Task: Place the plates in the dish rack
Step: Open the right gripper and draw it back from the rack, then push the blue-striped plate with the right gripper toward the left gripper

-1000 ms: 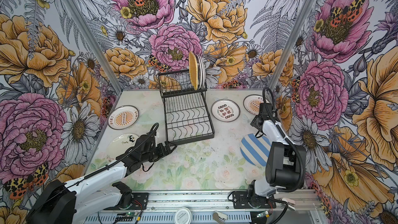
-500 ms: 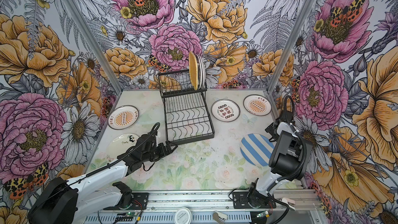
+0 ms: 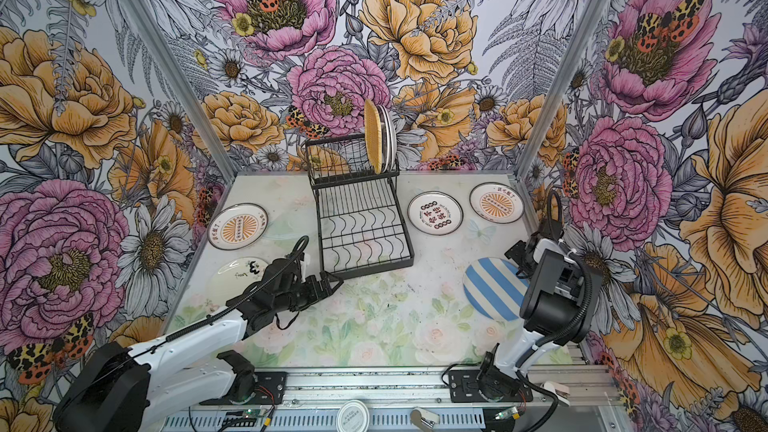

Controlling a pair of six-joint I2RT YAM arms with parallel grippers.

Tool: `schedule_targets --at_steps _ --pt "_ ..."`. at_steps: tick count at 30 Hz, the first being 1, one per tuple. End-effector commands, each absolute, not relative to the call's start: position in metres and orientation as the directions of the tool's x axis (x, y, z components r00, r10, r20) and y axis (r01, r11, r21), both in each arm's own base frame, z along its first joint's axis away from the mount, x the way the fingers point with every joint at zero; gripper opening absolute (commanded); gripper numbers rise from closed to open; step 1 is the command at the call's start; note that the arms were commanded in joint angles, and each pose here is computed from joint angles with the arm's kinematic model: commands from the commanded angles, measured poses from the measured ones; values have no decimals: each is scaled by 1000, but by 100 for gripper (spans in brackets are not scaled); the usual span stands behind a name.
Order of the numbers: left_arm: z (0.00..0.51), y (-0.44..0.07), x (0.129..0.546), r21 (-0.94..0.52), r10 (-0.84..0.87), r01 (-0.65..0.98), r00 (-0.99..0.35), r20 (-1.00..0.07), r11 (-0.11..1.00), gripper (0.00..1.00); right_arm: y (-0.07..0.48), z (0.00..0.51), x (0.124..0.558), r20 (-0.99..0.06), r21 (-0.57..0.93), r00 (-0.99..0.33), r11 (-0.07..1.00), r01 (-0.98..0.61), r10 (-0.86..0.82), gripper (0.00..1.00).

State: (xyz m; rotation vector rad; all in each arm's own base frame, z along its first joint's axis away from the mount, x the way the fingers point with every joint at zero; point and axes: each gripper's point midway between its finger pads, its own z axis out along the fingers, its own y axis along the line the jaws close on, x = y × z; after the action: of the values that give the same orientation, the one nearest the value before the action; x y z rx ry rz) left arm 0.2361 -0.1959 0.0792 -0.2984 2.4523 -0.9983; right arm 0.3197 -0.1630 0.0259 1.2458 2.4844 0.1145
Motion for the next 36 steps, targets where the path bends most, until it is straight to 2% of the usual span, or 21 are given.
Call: schedule_targets --at_steps 1,11,17,23,25,30,36 --pt "98 -205 242 -719 -342 49 -855 -389 694 99 -146 24 308 -231 263 -564 609 749 793 83" --pt "98 -208 245 -719 -338 53 -857 -389 693 99 -72 28 292 -139 361 -631 632 686 763 83" --pt "97 -210 246 -719 -334 56 -858 -389 693 99 -3 20 281 -73 374 -723 691 619 687 83" --pt "95 -210 244 -716 -334 53 -859 -388 696 99 52 18 269 -53 367 -815 770 522 577 83" --pt "95 -210 243 -716 -332 52 -861 -386 696 99 58 20 268 -53 373 -826 778 505 561 83" --pt "95 -209 240 -717 -336 53 -858 -389 695 99 46 32 287 -136 339 -836 818 465 531 83" --pt "95 -208 239 -715 -337 52 -857 -391 697 99 53 28 315 -146 318 -871 855 409 470 81"
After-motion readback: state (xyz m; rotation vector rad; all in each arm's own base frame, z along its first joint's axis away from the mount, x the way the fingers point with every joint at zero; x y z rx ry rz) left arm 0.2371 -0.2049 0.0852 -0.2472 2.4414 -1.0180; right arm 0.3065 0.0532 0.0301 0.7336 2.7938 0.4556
